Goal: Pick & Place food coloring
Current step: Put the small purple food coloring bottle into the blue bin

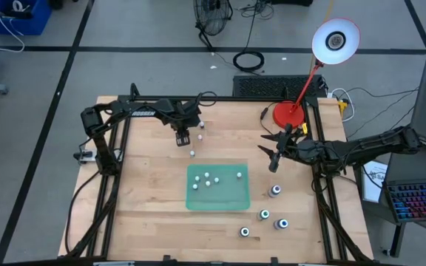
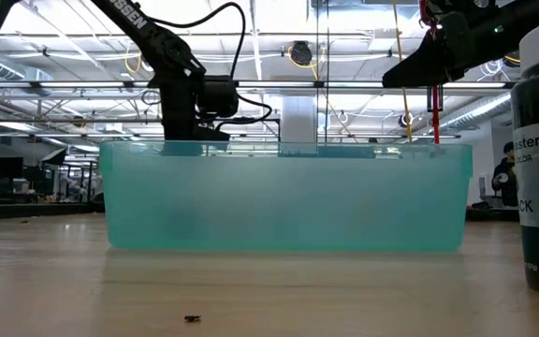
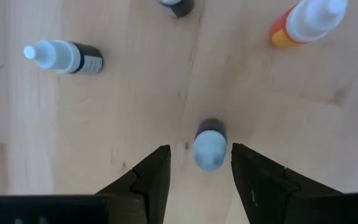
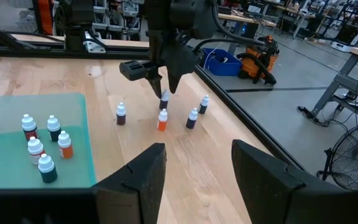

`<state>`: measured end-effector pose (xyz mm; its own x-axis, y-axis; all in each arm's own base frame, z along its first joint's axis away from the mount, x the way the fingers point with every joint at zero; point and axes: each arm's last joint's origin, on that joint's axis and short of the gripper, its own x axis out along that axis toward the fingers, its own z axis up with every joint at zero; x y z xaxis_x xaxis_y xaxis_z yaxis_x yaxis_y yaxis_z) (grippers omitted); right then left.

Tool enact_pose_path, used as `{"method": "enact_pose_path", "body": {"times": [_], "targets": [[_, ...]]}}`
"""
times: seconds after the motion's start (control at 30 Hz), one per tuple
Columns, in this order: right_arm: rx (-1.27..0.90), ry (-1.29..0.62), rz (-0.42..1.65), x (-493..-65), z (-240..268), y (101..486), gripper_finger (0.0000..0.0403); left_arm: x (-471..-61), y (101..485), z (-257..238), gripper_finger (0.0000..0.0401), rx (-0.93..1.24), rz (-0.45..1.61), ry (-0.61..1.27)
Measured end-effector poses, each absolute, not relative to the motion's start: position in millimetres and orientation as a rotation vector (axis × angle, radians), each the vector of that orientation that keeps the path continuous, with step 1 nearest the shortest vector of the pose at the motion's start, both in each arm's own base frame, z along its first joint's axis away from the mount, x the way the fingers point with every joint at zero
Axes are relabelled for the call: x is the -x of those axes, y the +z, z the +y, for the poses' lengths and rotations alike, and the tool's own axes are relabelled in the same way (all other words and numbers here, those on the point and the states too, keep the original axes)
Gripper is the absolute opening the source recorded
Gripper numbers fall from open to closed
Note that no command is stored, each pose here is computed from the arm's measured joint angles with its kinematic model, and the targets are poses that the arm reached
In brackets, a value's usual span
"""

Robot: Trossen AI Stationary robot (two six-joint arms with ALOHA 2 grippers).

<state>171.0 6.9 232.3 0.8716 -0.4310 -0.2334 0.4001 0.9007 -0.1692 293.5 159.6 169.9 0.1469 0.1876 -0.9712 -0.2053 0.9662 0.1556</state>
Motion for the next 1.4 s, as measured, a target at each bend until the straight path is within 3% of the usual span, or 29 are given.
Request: {"method": "enact_pose_path", "body": {"times": [0.87,0.97,1.2,1.4], "targets": [[0.117,-0.435,0.271,-171.1,6.9,232.3,0.0173,-293.2,169.5,157.7,0.0170,0.075,1.385,0.256],[0.117,-0.436,0.270,-171.0,6.8,232.3,0.0173,-293.2,169.5,157.7,0.0146,0.074,1.385,0.255],[0.117,-0.436,0.270,-171.0,6.8,232.3,0.0173,-293.0,170.0,158.2,0.0047,0.075,1.382,0.257],[0.117,-0.435,0.271,-171.1,6.8,232.2,0.0173,-292.1,170.0,159.7,0.0046,0.059,1.388,0.261]]}}
